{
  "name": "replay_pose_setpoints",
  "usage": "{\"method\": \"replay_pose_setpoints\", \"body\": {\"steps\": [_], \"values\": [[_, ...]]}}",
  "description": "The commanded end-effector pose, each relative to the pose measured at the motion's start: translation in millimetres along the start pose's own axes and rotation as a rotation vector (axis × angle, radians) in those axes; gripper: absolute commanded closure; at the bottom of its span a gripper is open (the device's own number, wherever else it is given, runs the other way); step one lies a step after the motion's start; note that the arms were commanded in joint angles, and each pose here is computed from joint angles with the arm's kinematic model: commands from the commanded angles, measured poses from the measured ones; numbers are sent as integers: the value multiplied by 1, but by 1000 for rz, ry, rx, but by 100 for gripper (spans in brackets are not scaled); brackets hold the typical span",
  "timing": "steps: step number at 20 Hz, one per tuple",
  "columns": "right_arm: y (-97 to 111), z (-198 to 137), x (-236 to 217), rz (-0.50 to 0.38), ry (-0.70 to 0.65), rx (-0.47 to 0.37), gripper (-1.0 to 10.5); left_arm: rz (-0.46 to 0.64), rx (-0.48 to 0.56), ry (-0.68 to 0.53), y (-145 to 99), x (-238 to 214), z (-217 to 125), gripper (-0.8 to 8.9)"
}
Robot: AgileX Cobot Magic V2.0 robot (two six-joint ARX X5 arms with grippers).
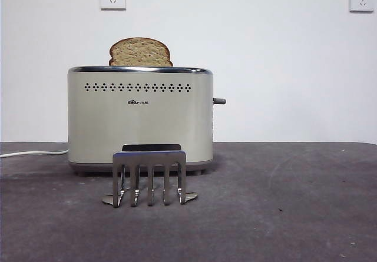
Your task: Pick up a slice of bread from the rack,put the bread on the toaster,press the button
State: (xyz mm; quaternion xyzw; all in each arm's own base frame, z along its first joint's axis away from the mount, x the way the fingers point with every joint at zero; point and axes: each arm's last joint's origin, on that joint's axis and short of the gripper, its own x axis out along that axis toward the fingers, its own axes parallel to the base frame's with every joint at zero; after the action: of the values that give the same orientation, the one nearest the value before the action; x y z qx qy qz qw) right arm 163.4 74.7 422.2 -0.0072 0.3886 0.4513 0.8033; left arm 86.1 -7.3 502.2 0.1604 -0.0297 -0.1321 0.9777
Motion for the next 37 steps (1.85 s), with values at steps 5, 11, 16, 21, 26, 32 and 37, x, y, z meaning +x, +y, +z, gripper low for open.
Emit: {"method": "replay_pose_setpoints", "body": {"steps": [5, 11, 16, 21, 26, 32, 37], "values": [[0, -1, 0, -2, 1, 0, 946, 83, -6, 2, -28, -1, -99, 818], [0, -1, 0, -2, 1, 0, 946, 85, -9, 2, -63, 0, -202, 818], [0, -1, 0, -2, 1, 0, 946, 66, -31, 77, -86, 0, -271, 818], [0, -1, 0, -2, 1, 0, 946, 61, -47, 141, -101, 0, -318, 818], [0, -1, 0, -2, 0, -1, 946, 42, -91, 208, -107, 2, -337, 818], [0, -1, 0, -3, -2, -2, 946, 50, -162, 206, -107, 2, -337, 817], [0, -1, 0, -3, -2, -2, 946, 49, -162, 206, -107, 2, -337, 818]]}}
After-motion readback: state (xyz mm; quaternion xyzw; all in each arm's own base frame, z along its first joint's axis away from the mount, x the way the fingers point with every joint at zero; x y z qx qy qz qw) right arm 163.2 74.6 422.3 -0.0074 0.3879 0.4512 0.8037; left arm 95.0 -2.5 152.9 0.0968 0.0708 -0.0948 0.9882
